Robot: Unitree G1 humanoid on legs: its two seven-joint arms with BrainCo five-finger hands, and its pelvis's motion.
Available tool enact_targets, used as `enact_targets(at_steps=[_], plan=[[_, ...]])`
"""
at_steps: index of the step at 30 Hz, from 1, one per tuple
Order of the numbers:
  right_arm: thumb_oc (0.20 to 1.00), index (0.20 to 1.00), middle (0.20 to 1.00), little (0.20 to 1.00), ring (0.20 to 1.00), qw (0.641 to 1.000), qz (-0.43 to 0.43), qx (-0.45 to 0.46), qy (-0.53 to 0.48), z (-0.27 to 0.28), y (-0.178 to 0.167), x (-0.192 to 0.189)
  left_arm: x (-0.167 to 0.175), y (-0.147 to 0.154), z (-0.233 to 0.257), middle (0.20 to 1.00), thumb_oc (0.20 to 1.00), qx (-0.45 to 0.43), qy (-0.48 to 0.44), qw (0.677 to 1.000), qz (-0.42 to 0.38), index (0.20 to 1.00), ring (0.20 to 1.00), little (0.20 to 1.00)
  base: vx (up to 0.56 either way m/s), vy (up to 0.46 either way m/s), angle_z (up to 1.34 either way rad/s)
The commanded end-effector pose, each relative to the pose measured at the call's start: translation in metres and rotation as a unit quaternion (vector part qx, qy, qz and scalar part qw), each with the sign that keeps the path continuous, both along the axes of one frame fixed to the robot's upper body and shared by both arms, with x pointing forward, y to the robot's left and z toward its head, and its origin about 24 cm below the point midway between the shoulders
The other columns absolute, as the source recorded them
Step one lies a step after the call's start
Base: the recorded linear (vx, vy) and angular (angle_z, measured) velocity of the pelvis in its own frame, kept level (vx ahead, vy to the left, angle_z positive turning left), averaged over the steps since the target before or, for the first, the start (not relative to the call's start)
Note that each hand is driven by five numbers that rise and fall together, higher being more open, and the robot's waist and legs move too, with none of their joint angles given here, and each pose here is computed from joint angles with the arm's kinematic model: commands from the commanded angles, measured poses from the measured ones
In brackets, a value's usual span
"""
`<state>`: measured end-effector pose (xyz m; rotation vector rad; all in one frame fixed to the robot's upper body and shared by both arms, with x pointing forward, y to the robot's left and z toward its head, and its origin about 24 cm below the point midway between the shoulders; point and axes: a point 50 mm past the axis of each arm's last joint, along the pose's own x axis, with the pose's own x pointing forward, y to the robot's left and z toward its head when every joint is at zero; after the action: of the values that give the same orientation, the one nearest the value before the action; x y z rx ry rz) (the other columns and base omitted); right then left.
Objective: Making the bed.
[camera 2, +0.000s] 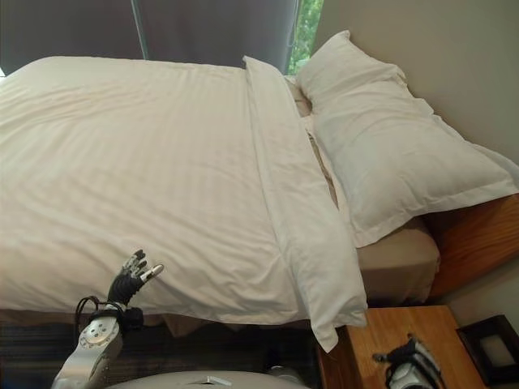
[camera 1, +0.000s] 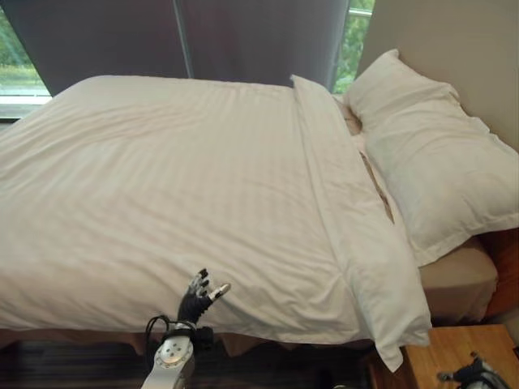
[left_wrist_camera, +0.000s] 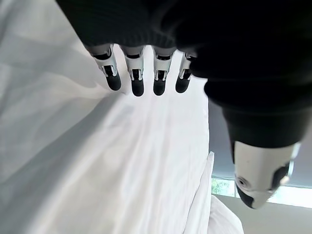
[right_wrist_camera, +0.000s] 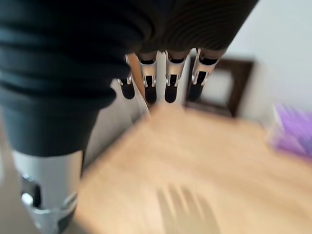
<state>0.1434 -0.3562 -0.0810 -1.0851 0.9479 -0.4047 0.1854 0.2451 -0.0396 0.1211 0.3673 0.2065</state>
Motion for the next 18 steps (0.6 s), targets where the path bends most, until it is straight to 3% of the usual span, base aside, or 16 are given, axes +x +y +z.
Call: enact_targets(at_steps=[1,2,3,4,5,6,7,8,9,11,12,13,14,15,17,18], plan=[[1.0,1.0,1.0,1.0,1.0,0.958,0.09,-0.068,-0.264,0.105,0.002,0.1,0.03,0.0,0.038,1.0,1.0,0.015,-0.107,0.994,-0.004,1.0,1.0,1.0,0.01,0.046,-0.06],[1.0,1.0,1.0,1.0,1.0,0.945,0.096,-0.059,-0.306,0.117,0.008,0.105,0.032,-0.001,0.038,1.0,1.0,0.014,-0.109,0.994,0.001,1.0,1.0,1.0,0.01,0.023,-0.06],[0.934,0.934,0.934,0.934,0.934,0.945,0.095,-0.059,-0.306,0.117,0.008,0.104,0.032,-0.001,0.038,1.0,1.0,0.014,-0.109,0.994,0.0,1.0,1.0,1.0,0.02,0.024,-0.05],[0.467,0.467,0.467,0.467,0.467,0.926,0.099,-0.028,-0.364,0.129,0.019,0.112,0.034,-0.002,0.038,1.0,1.0,0.012,-0.111,0.994,0.004,1.0,1.0,1.0,0.02,0.017,-0.05],[0.2,0.2,0.2,0.2,0.2,0.908,0.095,0.005,-0.407,0.135,0.028,0.117,0.037,-0.004,0.039,1.0,1.0,0.012,-0.114,0.993,0.005,1.0,1.0,1.0,0.04,0.013,-0.02],[0.2,0.2,0.2,0.2,0.2,0.863,0.076,0.089,-0.491,0.146,0.045,0.126,0.039,-0.006,0.039,1.0,1.0,0.008,-0.116,0.993,0.005,1.0,1.0,1.0,0.03,0.0,-0.02],[0.2,0.2,0.2,0.2,0.2,0.863,0.076,0.089,-0.491,0.146,0.045,0.126,0.039,-0.006,0.039,1.0,1.0,0.009,-0.117,0.993,0.005,1.0,1.0,1.0,0.04,-0.012,-0.08],[0.2,0.2,0.2,0.2,0.2,0.81,0.058,0.175,-0.557,0.158,0.057,0.133,0.04,-0.006,0.041,1.0,1.0,0.007,-0.119,0.993,0.003,1.0,1.0,1.0,0.02,-0.008,-0.14],[0.2,0.2,0.2,0.2,0.2,0.809,0.057,0.176,-0.557,0.158,0.057,0.133,0.04,-0.005,0.041,1.0,1.0,0.007,-0.119,0.993,0.002,1.0,1.0,1.0,0.03,-0.009,-0.14],[0.2,0.2,0.2,0.2,0.2,0.755,0.032,0.261,-0.6,0.162,0.066,0.138,0.04,-0.004,0.043,1.0,1.0,0.008,-0.121,0.993,0.0,1.0,1.0,1.0,0.02,-0.009,-0.01],[0.2,0.2,0.2,0.2,0.2,0.667,-0.004,0.366,-0.649,0.167,0.076,0.143,0.041,-0.003,0.042,1.0,1.0,0.007,-0.119,0.993,0.001,1.0,1.0,1.0,0.0,0.0,0.0],[0.2,0.2,0.2,0.2,0.2,0.667,-0.004,0.367,-0.649,0.167,0.075,0.143,0.041,-0.003,0.043,1.0,1.0,0.007,-0.119,0.993,0.0,1.0,1.0,1.0,0.04,-0.016,0.0],[0.2,0.2,0.2,0.2,0.2,0.568,-0.047,0.455,-0.684,0.17,0.083,0.149,0.041,-0.001,0.041,1.0,1.0,0.002,-0.117,0.993,0.004,1.0,1.0,1.0,0.0,0.0,0.0],[0.2,0.2,0.2,0.2,0.2,0.567,-0.047,0.457,-0.684,0.169,0.082,0.15,0.042,-0.001,0.042,1.0,1.0,0.002,-0.117,0.993,0.003,1.0,1.0,1.0,0.03,-0.018,0.05],[0.2,0.2,0.2,0.2,0.2,0.497,-0.069,0.505,-0.702,0.171,0.086,0.153,0.041,-0.001,0.039,1.0,1.0,-0.005,-0.112,0.994,-0.001,1.0,1.0,1.0,0.03,-0.019,0.12],[0.2,0.2,0.2,0.2,0.2,0.481,-0.075,0.512,-0.708,0.174,0.086,0.155,0.04,-0.002,0.038,1.0,1.0,-0.008,-0.111,0.994,-0.003,1.0,1.0,1.0,0.03,-0.021,0.25]])
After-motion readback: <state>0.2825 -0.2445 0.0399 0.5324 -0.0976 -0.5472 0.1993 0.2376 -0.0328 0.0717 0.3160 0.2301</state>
